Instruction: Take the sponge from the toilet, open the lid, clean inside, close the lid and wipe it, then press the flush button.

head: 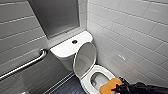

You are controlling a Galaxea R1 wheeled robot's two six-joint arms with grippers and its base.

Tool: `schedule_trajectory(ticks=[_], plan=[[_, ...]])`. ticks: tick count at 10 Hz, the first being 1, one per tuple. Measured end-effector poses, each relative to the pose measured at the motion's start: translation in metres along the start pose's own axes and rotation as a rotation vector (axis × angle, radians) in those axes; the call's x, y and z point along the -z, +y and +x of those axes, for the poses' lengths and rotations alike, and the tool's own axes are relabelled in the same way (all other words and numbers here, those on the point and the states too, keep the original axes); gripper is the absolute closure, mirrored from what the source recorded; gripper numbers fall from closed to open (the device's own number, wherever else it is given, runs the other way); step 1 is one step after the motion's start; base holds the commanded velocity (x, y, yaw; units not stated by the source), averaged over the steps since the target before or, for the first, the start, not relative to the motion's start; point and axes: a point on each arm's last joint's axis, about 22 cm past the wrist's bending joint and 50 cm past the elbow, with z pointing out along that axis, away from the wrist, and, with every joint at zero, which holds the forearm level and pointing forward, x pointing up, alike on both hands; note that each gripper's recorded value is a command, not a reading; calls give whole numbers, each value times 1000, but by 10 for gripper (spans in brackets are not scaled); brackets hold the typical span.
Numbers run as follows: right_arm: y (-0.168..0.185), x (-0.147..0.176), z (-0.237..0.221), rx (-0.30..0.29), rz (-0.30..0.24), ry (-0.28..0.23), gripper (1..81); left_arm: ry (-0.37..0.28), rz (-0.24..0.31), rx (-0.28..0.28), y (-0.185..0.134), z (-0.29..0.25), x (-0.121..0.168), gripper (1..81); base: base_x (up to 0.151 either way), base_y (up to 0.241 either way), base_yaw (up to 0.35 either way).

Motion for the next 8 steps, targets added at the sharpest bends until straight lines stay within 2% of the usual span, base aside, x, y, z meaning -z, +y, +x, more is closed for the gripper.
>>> schedule_trajectory(ticks=[2,5,8], plan=[[-33,-24,10,45,16,-13,811,0,0,-1,0,0,0,10,0,0,0],[-46,-59,11,58,-16,-40,811,1,3,-2,-2,1,1,10,0,0,0],[-88,-79,35,99,5,-18,811,1,9,-1,-5,1,3,10,0,0,0]])
